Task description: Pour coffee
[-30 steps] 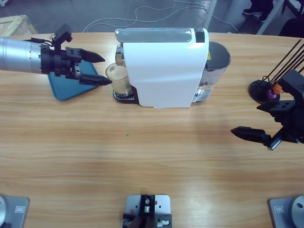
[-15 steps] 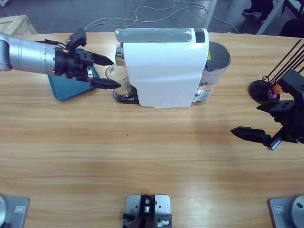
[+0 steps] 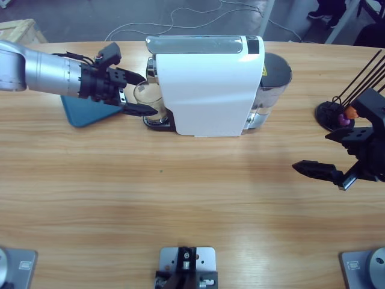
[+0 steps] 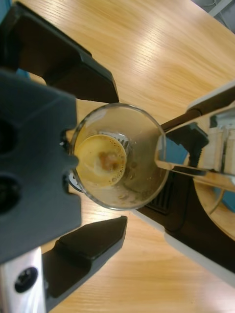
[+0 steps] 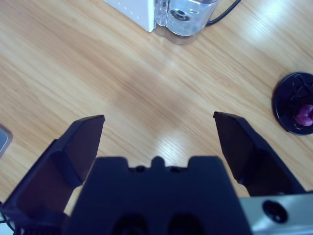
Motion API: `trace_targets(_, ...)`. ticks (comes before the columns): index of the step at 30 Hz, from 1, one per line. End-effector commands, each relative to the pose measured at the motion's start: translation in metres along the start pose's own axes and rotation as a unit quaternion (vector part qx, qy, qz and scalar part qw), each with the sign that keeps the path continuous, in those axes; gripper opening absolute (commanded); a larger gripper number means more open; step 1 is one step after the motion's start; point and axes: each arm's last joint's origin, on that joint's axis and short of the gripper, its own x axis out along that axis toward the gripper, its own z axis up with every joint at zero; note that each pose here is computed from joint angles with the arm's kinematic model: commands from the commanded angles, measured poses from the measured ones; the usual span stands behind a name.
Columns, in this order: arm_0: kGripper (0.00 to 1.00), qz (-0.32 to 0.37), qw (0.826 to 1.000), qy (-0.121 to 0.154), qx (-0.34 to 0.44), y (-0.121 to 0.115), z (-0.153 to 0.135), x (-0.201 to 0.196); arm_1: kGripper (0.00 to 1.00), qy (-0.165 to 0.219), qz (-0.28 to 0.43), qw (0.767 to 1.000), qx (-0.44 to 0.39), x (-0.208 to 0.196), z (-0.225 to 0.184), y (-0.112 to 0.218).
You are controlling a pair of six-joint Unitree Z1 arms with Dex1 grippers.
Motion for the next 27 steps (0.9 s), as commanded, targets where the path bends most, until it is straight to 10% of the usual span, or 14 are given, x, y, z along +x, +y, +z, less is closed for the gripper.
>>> trace_targets(1,0.541,-0.012,1.000,0.019,0.001,0.000,-0.011,0.018,0.996,0.018,0.008,1.000,-0.003,0.006,0.001,0.004)
trace_targets(8,0.000,-0.015,1.000,0.017,0.005,0.000,-0.010,0.018,0.996,0.017,0.008,1.000,-0.002,0.005,0.001,0.003)
trace_targets(27,0.000,0.092,0.994,-0.025,-0.051,-0.010,-0.015,-0.092,0.992,0.014,0.004,1.000,-0.002,0.002,0.000,0.003)
